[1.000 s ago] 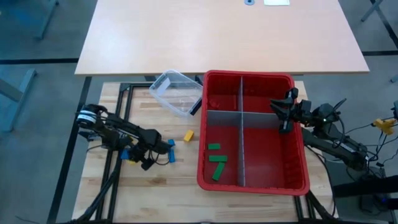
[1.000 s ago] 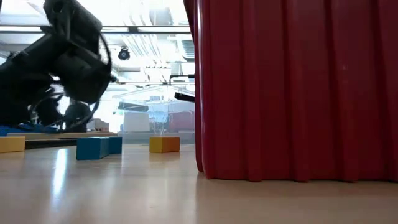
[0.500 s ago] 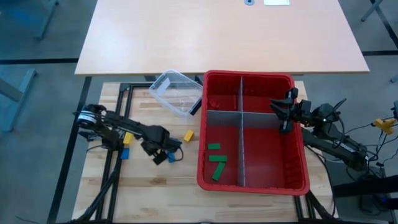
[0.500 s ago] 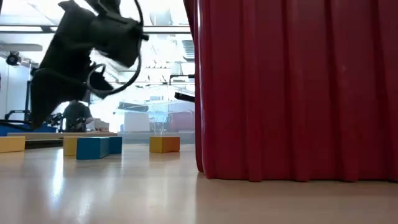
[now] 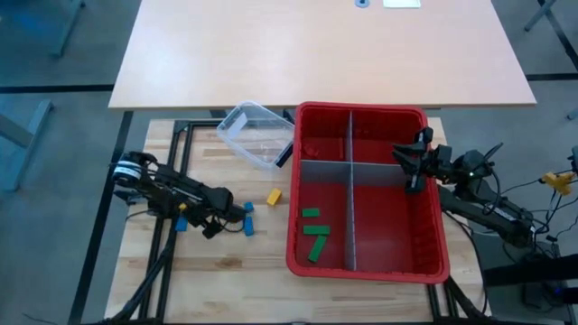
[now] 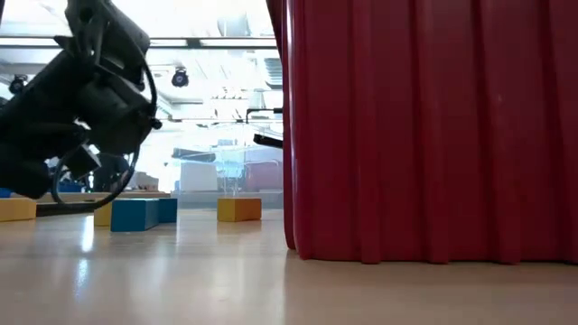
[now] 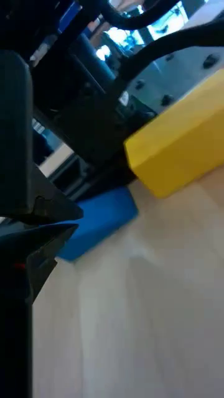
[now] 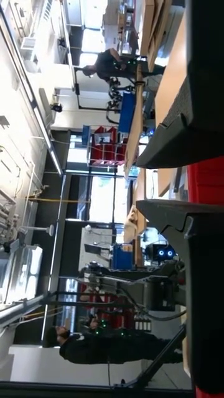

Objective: Sort blocks
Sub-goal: Put the bottom left blue block into the top right of the red bin

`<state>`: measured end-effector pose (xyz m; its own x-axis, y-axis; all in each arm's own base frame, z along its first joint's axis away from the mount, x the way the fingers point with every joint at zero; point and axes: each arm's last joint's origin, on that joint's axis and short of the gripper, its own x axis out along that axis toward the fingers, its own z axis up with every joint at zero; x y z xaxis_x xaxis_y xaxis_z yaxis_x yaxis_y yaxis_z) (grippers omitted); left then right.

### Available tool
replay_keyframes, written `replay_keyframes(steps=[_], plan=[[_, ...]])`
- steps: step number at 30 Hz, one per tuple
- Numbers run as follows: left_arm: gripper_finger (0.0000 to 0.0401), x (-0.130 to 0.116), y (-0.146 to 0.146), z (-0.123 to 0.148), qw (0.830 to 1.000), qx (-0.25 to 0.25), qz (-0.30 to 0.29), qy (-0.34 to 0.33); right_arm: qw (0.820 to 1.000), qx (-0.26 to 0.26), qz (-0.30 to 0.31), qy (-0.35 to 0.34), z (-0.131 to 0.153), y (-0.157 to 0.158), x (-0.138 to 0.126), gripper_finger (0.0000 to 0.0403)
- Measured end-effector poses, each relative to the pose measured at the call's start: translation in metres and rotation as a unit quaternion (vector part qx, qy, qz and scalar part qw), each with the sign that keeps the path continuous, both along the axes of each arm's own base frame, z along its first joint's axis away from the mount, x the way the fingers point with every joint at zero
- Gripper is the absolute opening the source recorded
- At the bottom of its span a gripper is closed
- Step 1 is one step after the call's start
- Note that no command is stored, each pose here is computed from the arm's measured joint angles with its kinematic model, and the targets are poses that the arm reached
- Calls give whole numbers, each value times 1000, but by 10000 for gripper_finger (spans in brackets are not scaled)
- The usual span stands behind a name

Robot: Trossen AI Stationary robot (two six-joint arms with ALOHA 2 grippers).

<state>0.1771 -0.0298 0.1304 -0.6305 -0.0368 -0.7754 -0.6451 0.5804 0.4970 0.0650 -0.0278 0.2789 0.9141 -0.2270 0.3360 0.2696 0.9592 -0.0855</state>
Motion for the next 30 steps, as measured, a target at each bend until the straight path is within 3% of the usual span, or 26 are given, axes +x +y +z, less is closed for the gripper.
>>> replay_keyframes(steps=[9,16,23,30], plan=[[0,-2,-3,3,999,-28,38,22,1000,0,0,0,0,0,0,66],[0,-1,-2,3,998,-22,49,21,1000,0,0,0,0,0,0,53],[0,4,-4,-1,998,-63,0,-17,1000,-1,0,0,0,0,0,58],[0,-6,4,8,999,-9,-11,50,1000,-1,0,0,0,0,0,71]])
